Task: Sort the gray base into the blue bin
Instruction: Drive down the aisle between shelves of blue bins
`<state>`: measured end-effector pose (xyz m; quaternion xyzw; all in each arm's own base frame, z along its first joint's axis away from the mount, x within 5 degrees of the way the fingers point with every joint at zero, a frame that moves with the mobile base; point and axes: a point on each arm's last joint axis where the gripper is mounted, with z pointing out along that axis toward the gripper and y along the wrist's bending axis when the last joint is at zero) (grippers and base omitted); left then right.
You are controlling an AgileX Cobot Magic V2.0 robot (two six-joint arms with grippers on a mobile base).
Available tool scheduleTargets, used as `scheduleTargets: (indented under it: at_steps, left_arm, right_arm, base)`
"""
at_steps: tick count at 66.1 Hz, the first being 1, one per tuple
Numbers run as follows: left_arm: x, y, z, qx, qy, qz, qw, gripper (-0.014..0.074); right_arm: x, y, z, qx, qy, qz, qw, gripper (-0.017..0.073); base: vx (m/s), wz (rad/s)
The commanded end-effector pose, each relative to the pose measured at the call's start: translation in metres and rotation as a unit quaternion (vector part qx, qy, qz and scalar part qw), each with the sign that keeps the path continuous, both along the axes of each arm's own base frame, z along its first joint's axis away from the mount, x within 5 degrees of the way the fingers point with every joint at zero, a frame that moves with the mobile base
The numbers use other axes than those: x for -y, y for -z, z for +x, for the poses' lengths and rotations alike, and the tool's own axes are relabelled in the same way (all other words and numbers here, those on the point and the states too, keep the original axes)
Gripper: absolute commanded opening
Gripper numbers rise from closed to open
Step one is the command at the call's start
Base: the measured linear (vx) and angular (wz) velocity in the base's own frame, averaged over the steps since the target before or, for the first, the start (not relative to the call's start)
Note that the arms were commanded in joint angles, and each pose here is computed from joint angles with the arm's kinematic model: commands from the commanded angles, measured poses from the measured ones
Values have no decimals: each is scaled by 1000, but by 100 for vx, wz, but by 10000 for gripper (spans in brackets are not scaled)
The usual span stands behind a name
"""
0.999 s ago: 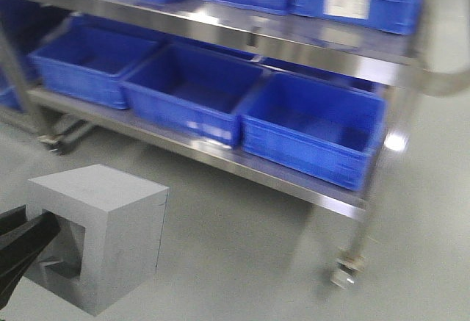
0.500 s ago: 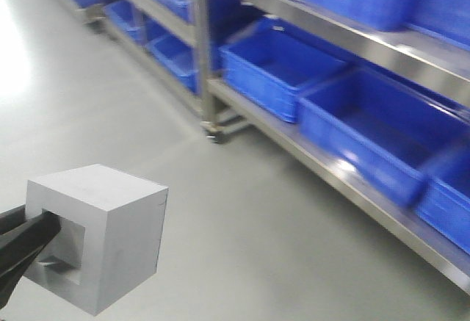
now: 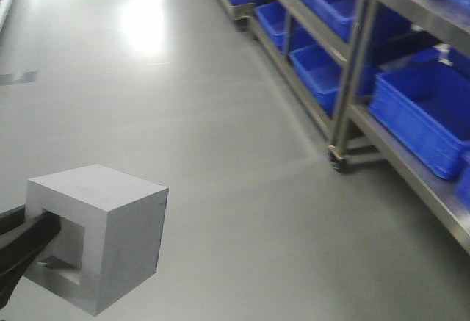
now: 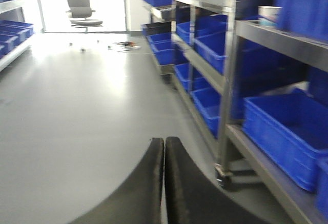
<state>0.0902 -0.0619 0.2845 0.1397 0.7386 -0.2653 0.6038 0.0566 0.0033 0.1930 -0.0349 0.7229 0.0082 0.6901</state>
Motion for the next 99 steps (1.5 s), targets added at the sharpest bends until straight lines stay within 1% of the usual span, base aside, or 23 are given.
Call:
scheduleTargets:
  at_steps: [1, 22, 40, 99]
  left_arm:
    - [1, -20, 0, 52, 5, -44, 998, -6]
    - [1, -20, 0, 52, 5, -44, 998, -6]
    - [1, -20, 0, 52, 5, -44, 998, -6]
    - [1, -20, 0, 52, 5, -44, 998, -6]
  right_arm:
    - [0, -3, 0, 38, -1, -6, 999, -9]
    - [0, -3, 0, 38, -1, -6, 999, -9]
    - [0, -3, 0, 38, -1, -6, 999, -9]
    - [0, -3, 0, 38, -1, -6, 999, -9]
  base:
    - [22, 71]
    - [24, 63]
    - [29, 33]
    - [40, -2]
